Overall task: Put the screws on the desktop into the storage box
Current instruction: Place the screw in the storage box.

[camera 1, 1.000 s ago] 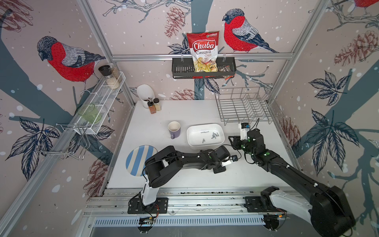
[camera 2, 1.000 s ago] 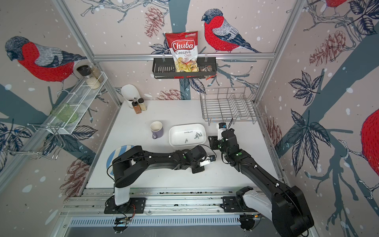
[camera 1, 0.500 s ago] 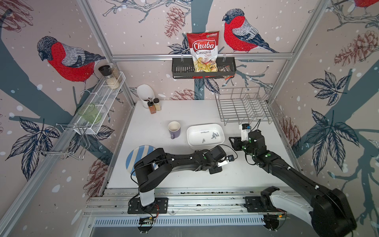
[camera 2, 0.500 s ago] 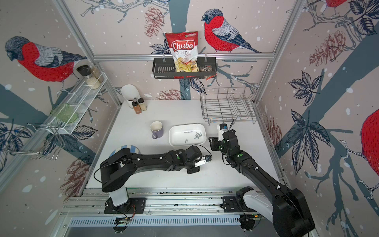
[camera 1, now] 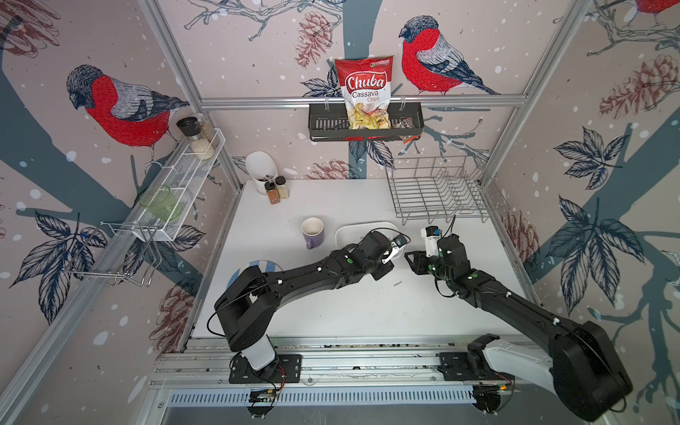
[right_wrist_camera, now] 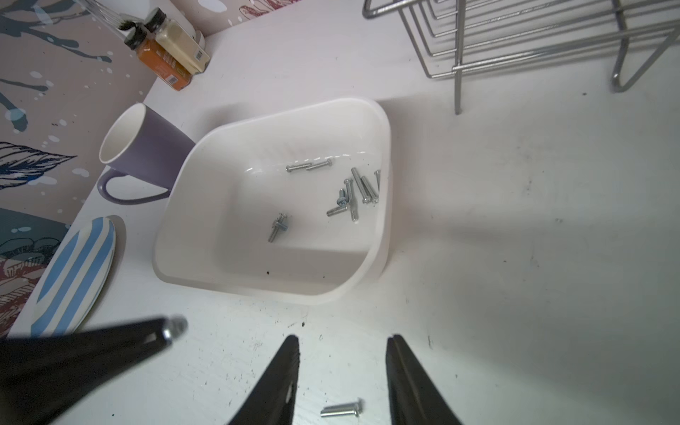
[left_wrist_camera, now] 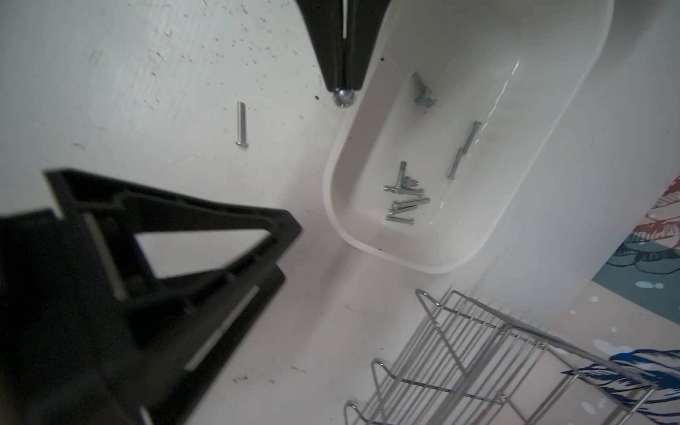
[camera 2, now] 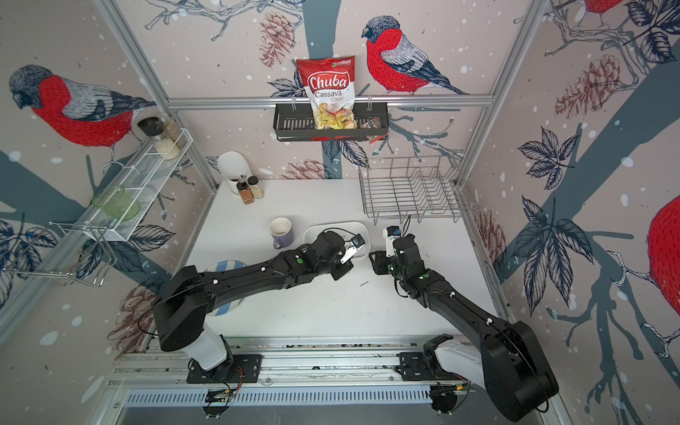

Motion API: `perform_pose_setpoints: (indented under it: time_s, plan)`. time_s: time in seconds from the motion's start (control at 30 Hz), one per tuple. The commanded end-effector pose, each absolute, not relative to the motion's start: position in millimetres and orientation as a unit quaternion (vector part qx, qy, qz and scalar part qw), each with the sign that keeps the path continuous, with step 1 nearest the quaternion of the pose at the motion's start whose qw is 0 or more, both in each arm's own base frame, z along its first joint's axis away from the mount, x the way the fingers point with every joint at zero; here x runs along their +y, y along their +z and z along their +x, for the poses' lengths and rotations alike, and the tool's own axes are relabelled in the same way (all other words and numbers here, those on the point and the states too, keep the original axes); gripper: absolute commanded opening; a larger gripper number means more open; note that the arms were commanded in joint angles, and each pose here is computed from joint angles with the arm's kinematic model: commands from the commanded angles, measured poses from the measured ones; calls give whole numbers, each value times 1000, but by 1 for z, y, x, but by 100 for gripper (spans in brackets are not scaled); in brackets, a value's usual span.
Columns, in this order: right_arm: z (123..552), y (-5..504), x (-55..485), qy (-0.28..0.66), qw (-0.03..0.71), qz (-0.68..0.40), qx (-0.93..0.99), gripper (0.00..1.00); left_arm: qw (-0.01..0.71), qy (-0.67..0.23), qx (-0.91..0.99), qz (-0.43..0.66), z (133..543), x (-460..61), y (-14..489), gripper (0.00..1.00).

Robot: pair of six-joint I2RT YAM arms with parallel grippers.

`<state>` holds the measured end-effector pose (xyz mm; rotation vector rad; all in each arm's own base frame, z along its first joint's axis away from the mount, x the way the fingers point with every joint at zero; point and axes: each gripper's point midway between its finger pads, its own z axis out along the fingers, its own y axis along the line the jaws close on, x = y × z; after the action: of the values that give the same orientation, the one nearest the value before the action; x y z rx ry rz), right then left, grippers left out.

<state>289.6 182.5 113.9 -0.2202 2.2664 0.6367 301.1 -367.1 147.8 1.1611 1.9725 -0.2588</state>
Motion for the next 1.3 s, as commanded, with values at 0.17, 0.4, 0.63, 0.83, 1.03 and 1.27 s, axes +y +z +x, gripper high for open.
perform_pose_setpoints:
  time_s: [0.17, 0.4, 0.63, 0.83, 1.03, 1.27]
  plan:
    - [286, 102, 187, 243, 374, -89, 891, 43, 393, -41, 853, 341, 360, -316, 125, 0]
    - [280, 87, 189, 212, 363, -102, 902, 43, 362, -29, 883, 298, 381, -290, 94, 0]
    - [279, 84, 193, 186, 362, -114, 906, 44, 321, -27, 903, 285, 386, -280, 62, 0]
    - [279, 80, 194, 172, 359, -119, 910, 44, 307, -22, 909, 280, 389, -273, 52, 0]
    - [277, 79, 193, 158, 356, -120, 913, 44, 295, -11, 912, 286, 388, -270, 41, 0]
    - [271, 76, 196, 148, 352, -130, 915, 44, 290, -12, 913, 288, 388, -271, 38, 3]
